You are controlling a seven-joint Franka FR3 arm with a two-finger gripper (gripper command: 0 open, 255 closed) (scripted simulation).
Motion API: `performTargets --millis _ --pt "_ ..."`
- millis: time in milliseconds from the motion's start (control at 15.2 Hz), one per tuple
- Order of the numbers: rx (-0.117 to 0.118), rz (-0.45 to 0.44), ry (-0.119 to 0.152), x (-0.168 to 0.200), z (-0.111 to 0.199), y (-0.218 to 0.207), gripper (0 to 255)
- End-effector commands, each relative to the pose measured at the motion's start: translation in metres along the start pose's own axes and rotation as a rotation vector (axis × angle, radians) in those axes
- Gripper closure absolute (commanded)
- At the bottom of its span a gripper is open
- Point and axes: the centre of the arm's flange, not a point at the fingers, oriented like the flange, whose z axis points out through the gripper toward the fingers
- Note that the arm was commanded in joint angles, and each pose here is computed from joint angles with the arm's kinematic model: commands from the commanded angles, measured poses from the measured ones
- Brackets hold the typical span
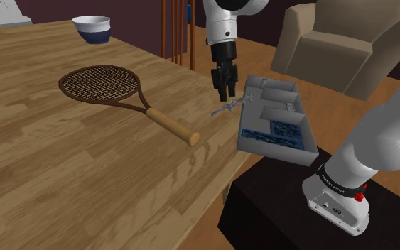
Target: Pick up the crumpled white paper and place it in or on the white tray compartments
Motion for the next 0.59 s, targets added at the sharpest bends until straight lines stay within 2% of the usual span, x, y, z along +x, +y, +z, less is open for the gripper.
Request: performTargets --millis 0,198,264,528 --pt "-0.07 -0.026 0.023 -0.022 -0.009 -0.009 0" --pt "-0.206 -0.077 0.067 -0.065 -0.023 -0.027 0" --pt "-0.22 -0.082 0.072 -0.07 -0.024 -0.029 0" --pt "-0.22 -0.082 0.072 -0.068 -0.004 -0.025 0"
